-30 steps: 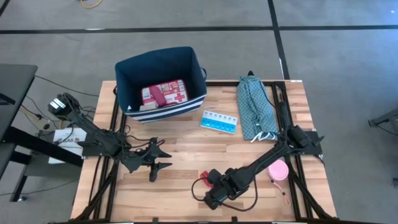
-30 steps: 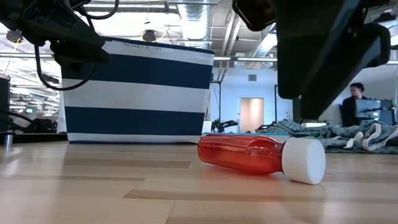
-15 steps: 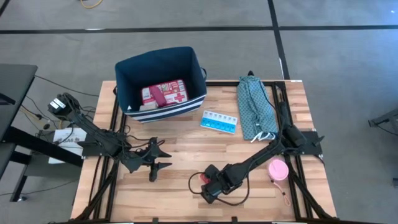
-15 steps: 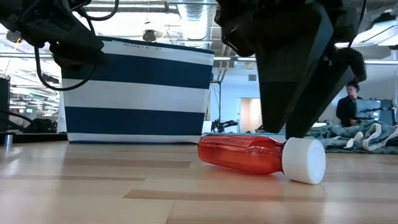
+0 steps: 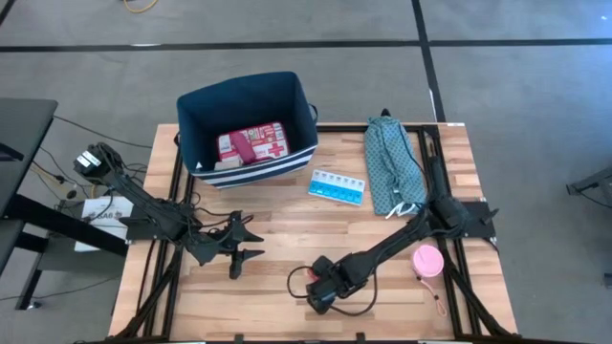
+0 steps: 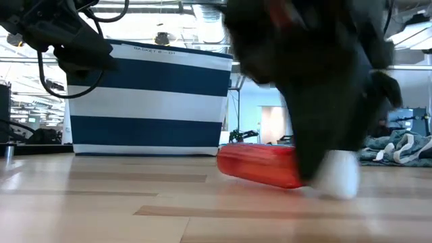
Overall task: Pick & place medical supplies in basket/bin
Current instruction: Put the red medicine bottle into the blue bin
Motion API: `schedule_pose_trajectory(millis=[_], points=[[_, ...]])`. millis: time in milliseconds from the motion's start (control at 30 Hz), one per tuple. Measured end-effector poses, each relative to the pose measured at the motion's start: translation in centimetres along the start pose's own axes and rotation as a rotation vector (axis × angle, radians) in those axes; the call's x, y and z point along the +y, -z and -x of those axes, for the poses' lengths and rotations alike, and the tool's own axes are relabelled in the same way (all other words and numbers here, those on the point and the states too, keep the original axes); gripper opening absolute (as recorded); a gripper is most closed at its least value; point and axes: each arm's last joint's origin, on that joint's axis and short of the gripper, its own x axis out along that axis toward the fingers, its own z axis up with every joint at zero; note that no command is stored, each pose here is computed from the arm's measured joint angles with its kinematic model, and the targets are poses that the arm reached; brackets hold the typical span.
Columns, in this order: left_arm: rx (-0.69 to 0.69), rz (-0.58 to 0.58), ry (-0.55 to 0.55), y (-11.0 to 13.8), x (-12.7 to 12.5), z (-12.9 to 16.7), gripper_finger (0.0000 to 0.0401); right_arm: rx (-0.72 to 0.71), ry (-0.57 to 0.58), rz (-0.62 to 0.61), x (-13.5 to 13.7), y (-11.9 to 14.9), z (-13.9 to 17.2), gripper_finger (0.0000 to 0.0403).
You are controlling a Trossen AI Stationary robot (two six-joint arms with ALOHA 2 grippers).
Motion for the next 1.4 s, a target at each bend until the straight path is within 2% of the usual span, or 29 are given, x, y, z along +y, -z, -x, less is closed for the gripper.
schedule_pose_trajectory(millis=[33,333,567,733,900,1033,1200,1267,1400], points=[[0.000,0.000,0.000,0.0,0.0,0.0,0.0157,0.012,0.036,0.001,-0.4,0.1,-0.4,0.0192],[0.015,-0.012,-0.009,0.2,0.1,0.0,0.0157,0.016,0.024,0.034,-0.4,-0.6,-1.0,0.0182],[0.014,-0.011,-0.008,0.2,0.1,0.0,0.0157,0.008,-0.016,0.032,-0.1,-0.8,-0.9,0.0142],[0.014,-0.011,-0.009,0.2,0.1,0.0,0.0157,0.009,-0.001,0.050,0.0,-0.4,-1.1,0.0117],[0.014,-0.011,-0.008,0.2,0.1,0.0,0.0157,-0.018,-0.091,0.134,1.3,-0.2,-1.0,0.0116],[0.014,-0.011,-0.008,0.2,0.1,0.0,0.0157,-0.090,-0.220,0.256,3.6,-0.3,0.7,0.0117],[0.005,0.007,-0.005,0.1,0.0,0.0,0.0157,-0.175,-0.271,0.364,5.6,-0.7,3.6,0.0115],[0.012,0.022,0.005,0.1,0.0,0.0,0.0157,-0.175,-0.253,0.392,5.9,-1.1,5.1,0.0116],[0.033,0.018,0.021,0.2,0.0,0.0,0.0157,-0.179,-0.130,0.401,5.6,-2.0,8.8,0.0117]])
